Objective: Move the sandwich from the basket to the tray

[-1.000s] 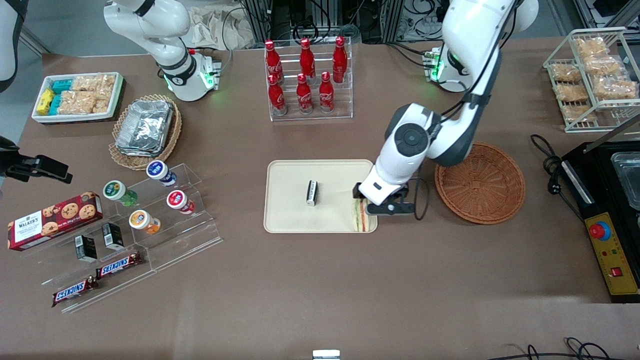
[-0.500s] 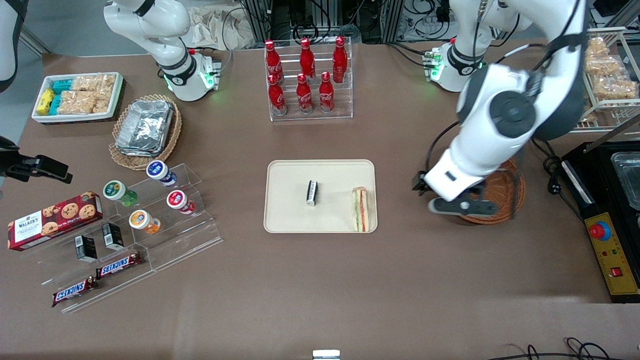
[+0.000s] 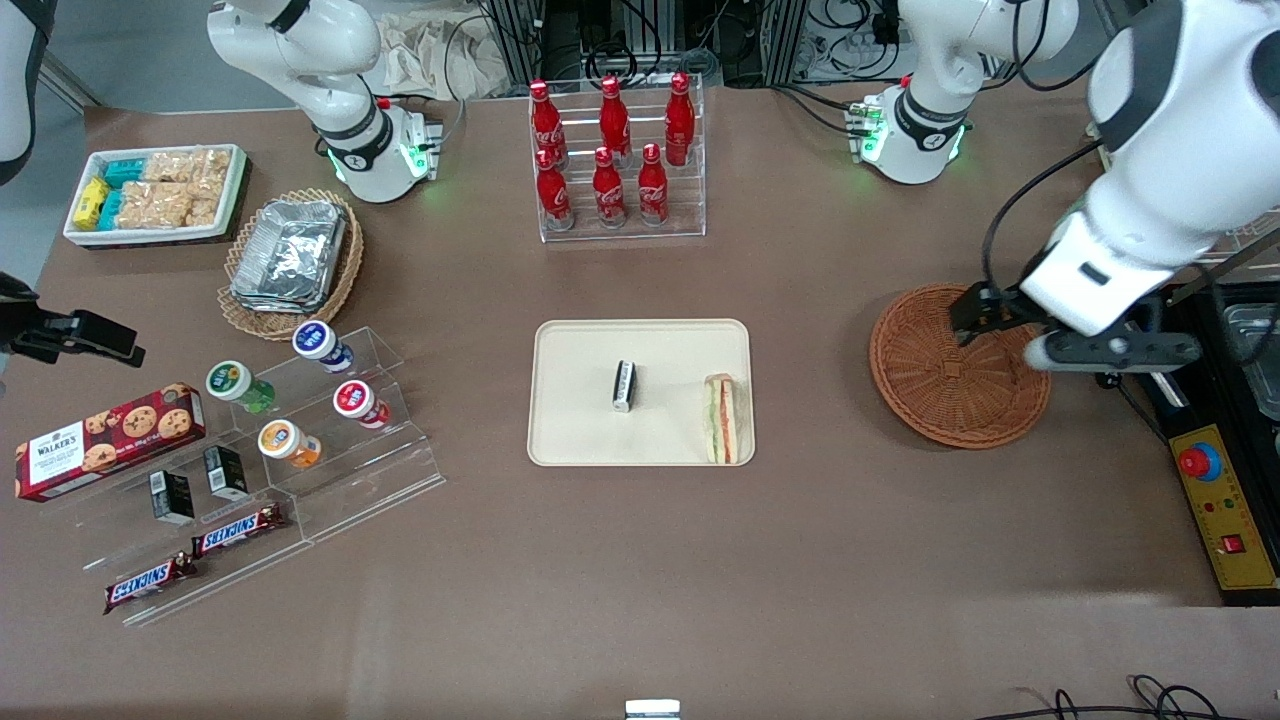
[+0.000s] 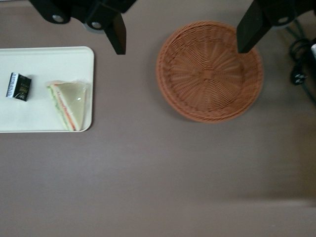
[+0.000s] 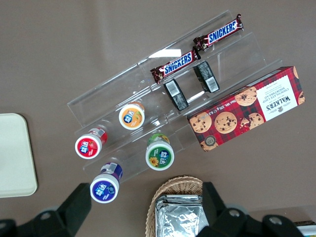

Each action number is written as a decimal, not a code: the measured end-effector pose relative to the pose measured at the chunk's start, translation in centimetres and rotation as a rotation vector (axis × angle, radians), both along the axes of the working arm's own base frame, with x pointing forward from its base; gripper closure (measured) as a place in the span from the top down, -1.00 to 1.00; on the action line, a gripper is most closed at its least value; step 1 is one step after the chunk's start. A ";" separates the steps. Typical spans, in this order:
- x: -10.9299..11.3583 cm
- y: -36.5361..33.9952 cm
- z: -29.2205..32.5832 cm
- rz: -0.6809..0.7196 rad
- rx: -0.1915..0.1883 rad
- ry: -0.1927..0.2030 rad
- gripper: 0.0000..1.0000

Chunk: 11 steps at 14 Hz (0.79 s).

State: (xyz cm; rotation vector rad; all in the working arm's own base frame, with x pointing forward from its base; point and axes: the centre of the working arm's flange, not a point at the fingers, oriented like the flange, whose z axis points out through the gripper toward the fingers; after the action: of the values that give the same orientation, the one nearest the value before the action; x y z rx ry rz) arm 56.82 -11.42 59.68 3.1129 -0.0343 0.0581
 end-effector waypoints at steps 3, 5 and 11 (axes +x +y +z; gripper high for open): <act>-1.6 2.6 2.8 -0.002 -0.001 -0.010 0.99; -2.8 4.2 4.6 -0.009 0.005 -0.017 0.99; -4.1 4.8 9.4 -0.070 0.039 -0.067 0.99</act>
State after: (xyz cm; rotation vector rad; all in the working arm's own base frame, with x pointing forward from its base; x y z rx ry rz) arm 52.69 -6.63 69.12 3.1444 -0.1480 0.1623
